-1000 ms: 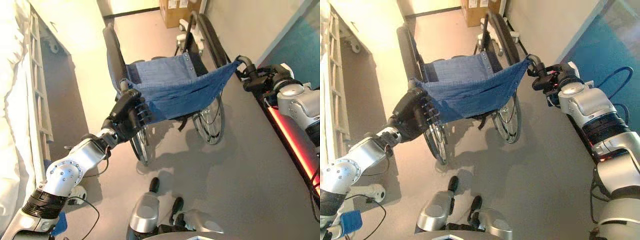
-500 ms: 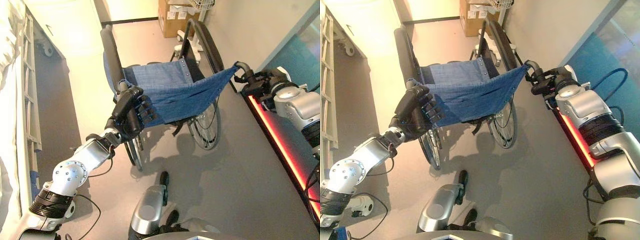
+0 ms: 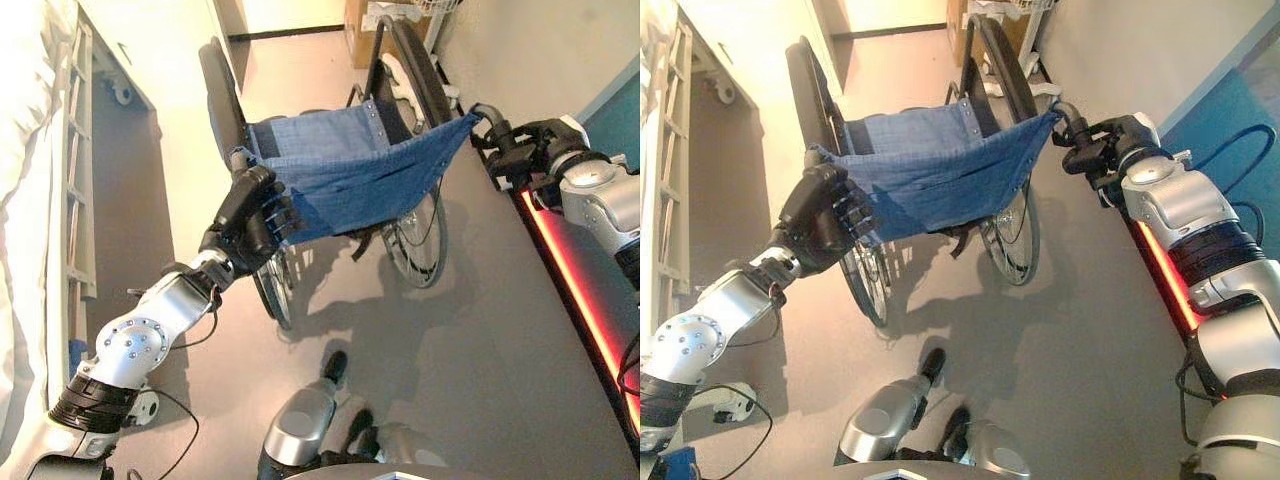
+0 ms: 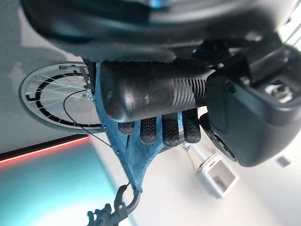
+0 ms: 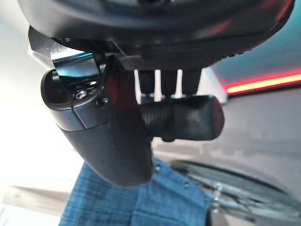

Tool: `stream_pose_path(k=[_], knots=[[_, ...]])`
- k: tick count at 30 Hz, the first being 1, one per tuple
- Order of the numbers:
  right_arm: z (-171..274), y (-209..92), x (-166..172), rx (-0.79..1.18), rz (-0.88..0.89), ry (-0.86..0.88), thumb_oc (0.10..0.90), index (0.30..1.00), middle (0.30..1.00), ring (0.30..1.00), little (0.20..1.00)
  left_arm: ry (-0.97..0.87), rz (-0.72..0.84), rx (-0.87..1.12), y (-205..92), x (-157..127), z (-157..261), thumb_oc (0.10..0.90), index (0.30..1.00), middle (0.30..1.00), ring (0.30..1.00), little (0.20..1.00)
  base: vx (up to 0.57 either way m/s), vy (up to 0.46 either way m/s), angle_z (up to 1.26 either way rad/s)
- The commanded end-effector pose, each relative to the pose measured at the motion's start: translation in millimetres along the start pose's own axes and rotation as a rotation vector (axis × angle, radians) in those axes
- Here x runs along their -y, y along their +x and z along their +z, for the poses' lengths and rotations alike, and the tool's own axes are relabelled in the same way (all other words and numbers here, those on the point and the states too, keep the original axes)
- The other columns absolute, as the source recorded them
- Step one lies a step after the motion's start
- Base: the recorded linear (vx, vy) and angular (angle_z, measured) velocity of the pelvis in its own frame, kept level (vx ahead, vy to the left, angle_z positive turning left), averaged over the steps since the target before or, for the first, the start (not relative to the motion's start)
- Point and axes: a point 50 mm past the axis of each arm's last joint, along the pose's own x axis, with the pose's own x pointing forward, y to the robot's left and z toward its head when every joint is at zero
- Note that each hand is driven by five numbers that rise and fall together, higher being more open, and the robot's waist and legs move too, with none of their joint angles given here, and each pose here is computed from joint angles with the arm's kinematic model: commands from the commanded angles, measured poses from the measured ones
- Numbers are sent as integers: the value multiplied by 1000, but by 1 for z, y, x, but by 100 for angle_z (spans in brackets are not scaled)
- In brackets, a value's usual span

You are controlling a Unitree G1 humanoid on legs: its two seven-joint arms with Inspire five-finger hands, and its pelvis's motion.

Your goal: Push the wheelchair next to the bed

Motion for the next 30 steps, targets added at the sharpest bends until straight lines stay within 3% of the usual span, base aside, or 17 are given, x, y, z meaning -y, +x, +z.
stream_pose_path(k=[1,15,20,30], knots=[[101,-28,-79,403,372,-25,400,300,300,300,300,-32,-383,231,1,81,52,400,300,300,300,300,111,-340,42],[94,-38,-107,400,446,-86,400,300,300,300,300,-104,-328,237,-9,65,23,400,300,300,300,300,99,-366,92],[89,-37,-122,392,464,-104,400,300,300,300,300,-119,-283,282,-9,61,23,400,300,300,300,300,130,-169,35],[84,-27,-121,325,411,-41,400,300,300,300,300,-39,-291,292,-15,54,30,400,300,300,300,300,273,-107,1]])
